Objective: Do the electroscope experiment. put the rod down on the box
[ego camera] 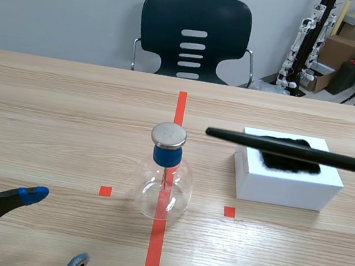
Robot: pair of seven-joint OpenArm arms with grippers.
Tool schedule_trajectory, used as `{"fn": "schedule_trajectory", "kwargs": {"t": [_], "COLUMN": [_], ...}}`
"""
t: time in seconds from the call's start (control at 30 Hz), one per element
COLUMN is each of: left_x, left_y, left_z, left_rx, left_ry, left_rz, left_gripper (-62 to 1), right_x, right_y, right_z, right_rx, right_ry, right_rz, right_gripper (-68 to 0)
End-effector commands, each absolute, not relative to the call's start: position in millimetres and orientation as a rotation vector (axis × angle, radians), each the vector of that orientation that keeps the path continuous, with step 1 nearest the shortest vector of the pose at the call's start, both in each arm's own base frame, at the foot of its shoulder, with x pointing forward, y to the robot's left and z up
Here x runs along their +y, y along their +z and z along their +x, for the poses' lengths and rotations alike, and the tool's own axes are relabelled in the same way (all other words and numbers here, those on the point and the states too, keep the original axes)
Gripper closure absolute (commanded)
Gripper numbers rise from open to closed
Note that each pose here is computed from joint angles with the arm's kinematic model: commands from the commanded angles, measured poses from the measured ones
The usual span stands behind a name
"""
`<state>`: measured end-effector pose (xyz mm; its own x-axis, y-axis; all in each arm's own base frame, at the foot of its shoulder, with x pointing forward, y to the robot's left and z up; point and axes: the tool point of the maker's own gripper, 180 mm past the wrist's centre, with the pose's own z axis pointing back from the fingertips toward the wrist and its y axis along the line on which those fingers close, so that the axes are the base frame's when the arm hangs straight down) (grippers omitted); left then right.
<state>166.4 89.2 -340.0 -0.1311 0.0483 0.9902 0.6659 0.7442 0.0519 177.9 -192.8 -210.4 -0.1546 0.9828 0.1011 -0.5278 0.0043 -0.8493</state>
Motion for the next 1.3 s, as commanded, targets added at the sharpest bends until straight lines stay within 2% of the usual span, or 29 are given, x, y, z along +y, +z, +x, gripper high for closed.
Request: {"fn": "schedule_trajectory", "kwargs": {"t": [0.0,0.2,0.6,0.97,1.27], "left_x": [89.5,89.4,89.5,89.5,89.5], "left_y": [-334.6,-334.7,-334.6,-334.6,-334.6], "left_z": [168.0,168.0,168.0,168.0,168.0], "left_rx": [-1.659,-1.659,-1.659,-1.659,-1.659], "left_ry": [-0.576,-0.576,-0.576,-0.576,-0.576], "left_rz": [-0.589,-0.589,-0.589,-0.589,-0.589], "left_gripper": [-62.3,-62.3,-62.3,-62.3,-62.3], "right_x": [-184.6,-174.4,-147.1,-138.1,-144.5], "right_y": [-213.2,-243.0,-269.6,-288.5,-320.4], "right_z": [178.7,171.4,171.4,169.2,162.1], "right_rx": [-0.919,-0.760,-0.639,-0.553,-0.454], "right_ry": [1.547,1.655,1.724,1.647,1.630], "right_rz": [-0.634,-0.507,-0.423,-0.357,-0.309], "right_gripper": [-1.1,-1.1,-1.1,-1.1,-1.1]}}
